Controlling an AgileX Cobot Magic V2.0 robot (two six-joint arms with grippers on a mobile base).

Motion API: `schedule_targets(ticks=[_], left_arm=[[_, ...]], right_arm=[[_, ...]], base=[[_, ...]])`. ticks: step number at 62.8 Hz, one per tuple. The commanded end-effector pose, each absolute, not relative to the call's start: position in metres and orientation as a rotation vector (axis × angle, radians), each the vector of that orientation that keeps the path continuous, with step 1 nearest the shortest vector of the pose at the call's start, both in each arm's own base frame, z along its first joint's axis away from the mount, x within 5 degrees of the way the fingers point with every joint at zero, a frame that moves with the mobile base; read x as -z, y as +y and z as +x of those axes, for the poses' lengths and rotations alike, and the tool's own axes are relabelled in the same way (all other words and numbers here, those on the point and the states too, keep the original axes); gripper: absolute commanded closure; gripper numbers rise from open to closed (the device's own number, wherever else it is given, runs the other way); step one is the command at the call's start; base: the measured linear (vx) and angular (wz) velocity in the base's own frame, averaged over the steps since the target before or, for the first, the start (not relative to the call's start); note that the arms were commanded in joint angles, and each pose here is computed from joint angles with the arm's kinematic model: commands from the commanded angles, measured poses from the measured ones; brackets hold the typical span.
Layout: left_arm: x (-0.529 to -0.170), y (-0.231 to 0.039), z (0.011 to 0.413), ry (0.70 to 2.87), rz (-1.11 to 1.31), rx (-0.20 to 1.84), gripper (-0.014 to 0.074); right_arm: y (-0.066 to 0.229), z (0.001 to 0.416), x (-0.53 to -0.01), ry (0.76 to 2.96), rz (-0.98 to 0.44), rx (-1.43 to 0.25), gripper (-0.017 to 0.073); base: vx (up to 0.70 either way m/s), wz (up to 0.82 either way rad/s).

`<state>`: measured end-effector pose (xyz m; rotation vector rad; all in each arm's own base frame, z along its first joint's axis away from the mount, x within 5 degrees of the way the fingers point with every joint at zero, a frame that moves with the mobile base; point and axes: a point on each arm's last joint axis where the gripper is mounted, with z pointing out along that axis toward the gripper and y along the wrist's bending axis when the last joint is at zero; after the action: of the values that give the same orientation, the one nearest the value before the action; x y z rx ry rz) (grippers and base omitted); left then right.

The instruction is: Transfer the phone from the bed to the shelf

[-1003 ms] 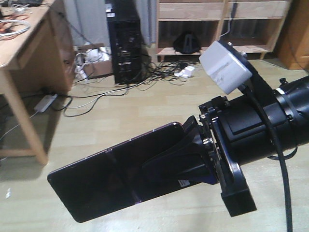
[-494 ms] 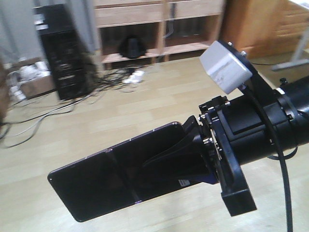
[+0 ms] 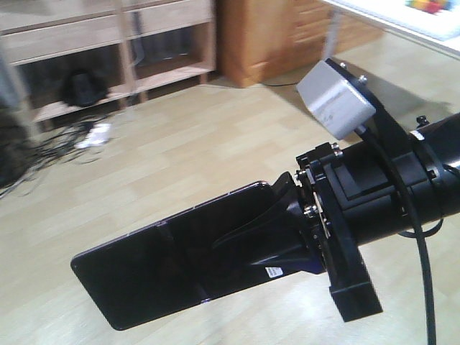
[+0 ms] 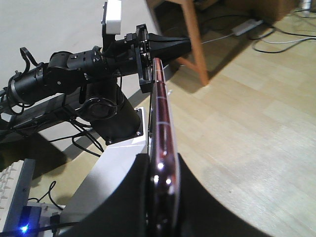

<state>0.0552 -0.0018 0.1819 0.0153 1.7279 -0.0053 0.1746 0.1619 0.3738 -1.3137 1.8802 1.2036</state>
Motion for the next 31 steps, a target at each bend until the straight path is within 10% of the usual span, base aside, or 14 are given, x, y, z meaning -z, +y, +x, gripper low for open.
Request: schedule_targets(ticks=[1,31], left_arm=[[-0.1879,-0.0011,0.0558,1.653,0.002,0.008,0.0593],[-0.1879,-0.0011,0.0558,1.653,0.002,0.008,0.0593]], right_arm=[[0.1618,0.1628,-0.3939,1.773,-1.317,-1.308,0.0563],[0.1618,0.1628,-0.3939,1.773,-1.317,-1.308,0.0563]], base=[[0.17,-0.62],[0.18,-0.61]])
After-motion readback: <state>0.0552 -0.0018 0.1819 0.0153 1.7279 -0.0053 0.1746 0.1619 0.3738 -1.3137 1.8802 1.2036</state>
